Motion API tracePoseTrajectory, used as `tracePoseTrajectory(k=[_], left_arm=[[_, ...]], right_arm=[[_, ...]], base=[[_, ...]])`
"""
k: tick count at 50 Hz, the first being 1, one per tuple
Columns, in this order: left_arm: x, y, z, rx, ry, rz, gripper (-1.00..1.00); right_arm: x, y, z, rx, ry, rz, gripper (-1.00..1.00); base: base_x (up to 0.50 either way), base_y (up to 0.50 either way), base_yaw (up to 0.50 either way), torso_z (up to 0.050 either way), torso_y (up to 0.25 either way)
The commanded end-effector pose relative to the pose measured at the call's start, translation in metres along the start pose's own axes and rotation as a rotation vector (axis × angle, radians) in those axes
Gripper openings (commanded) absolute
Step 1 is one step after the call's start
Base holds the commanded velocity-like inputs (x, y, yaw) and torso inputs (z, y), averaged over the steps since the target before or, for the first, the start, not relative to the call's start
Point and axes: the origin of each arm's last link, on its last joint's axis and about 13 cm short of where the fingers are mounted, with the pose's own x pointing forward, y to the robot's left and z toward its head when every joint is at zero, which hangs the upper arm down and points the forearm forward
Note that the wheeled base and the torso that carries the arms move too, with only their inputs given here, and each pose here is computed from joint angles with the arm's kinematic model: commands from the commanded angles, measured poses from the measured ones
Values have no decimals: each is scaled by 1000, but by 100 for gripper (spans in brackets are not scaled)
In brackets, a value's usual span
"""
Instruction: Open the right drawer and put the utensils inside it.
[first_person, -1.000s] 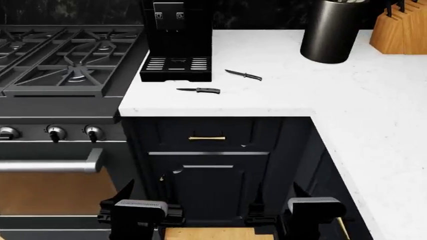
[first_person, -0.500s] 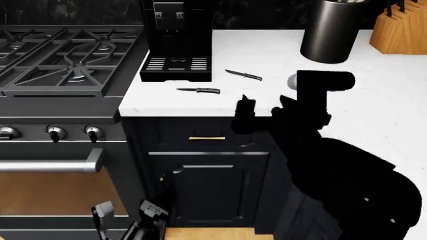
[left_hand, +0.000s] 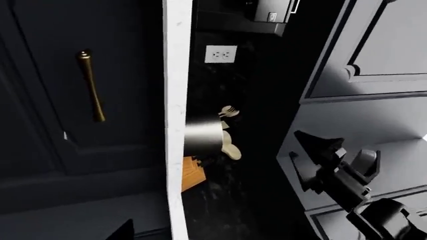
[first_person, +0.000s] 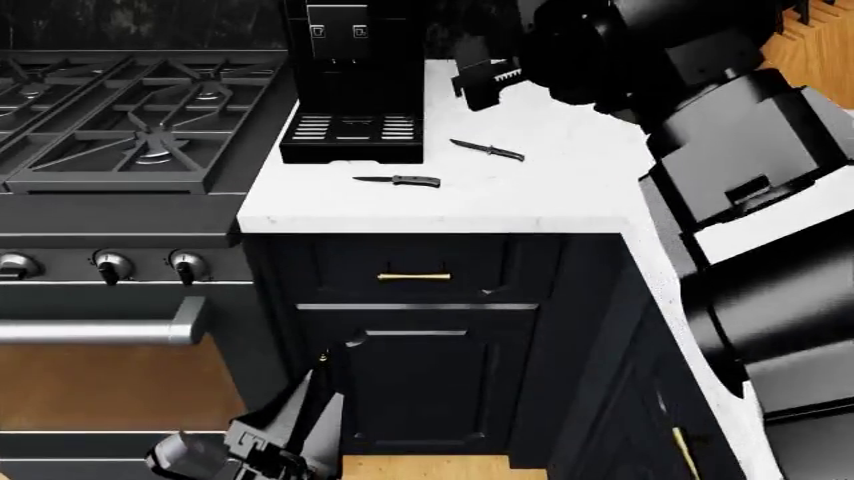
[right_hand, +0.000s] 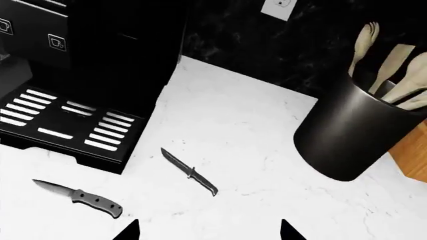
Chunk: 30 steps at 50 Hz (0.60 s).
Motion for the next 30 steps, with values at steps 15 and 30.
tracePoseTrajectory(k=[15,30], left_arm=[[-1,11,-1,-6,27,0,100],[-1,15,-3,0,39,30,100]], right_arm=[[-5,-50,4,75,70,-183,100],[2,-46,-4,69,83,-176,100]], base=[[100,0,0,0,0],[500,0,0,0,0]])
